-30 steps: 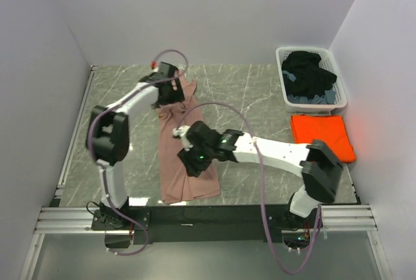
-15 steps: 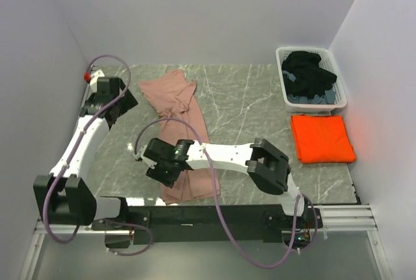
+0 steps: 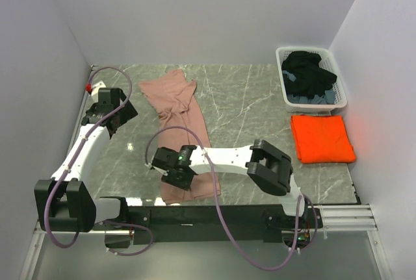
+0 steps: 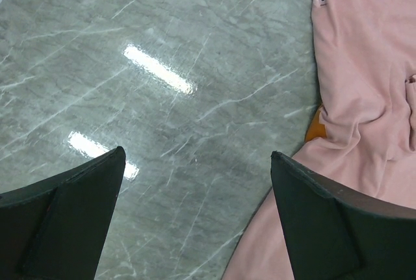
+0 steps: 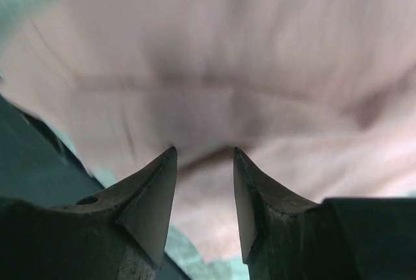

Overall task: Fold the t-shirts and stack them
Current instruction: Fold the tshirt

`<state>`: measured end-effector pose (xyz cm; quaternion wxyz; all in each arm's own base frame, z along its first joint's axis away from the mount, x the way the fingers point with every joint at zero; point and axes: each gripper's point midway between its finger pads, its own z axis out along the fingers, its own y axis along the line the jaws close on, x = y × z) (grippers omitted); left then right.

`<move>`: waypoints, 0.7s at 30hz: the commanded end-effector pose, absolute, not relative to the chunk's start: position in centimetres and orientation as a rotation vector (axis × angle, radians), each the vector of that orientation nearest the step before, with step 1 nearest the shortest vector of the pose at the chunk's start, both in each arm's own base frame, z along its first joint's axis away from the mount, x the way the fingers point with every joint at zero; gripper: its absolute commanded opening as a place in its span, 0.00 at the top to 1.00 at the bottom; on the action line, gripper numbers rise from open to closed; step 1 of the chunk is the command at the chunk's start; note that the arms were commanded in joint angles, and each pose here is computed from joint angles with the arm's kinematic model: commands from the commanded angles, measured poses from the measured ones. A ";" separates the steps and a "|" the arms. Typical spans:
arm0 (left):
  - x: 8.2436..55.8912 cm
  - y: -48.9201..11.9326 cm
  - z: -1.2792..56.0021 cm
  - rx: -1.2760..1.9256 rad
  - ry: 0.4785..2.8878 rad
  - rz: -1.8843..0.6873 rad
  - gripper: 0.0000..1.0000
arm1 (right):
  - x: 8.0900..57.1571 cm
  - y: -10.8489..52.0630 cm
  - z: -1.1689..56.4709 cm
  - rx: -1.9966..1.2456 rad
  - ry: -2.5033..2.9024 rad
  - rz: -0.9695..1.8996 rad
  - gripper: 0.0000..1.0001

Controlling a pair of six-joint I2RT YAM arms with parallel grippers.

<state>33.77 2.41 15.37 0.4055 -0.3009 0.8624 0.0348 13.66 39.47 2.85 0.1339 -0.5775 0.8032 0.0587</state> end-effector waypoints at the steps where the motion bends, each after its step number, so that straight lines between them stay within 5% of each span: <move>1: 34.6 2.1 16.1 -0.729 2.144 0.046 0.00 | 13.7 37.6 5.3 -1.631 2.294 0.149 0.53; 8: 34.8 1.6 15.4 -0.714 2.179 0.019 0.01 | 13.7 34.9 5.8 -1.522 2.343 0.146 0.53; 21: 34.3 3.5 14.4 -0.796 2.190 0.132 0.01 | 12.9 44.6 8.9 -1.609 2.169 0.387 0.47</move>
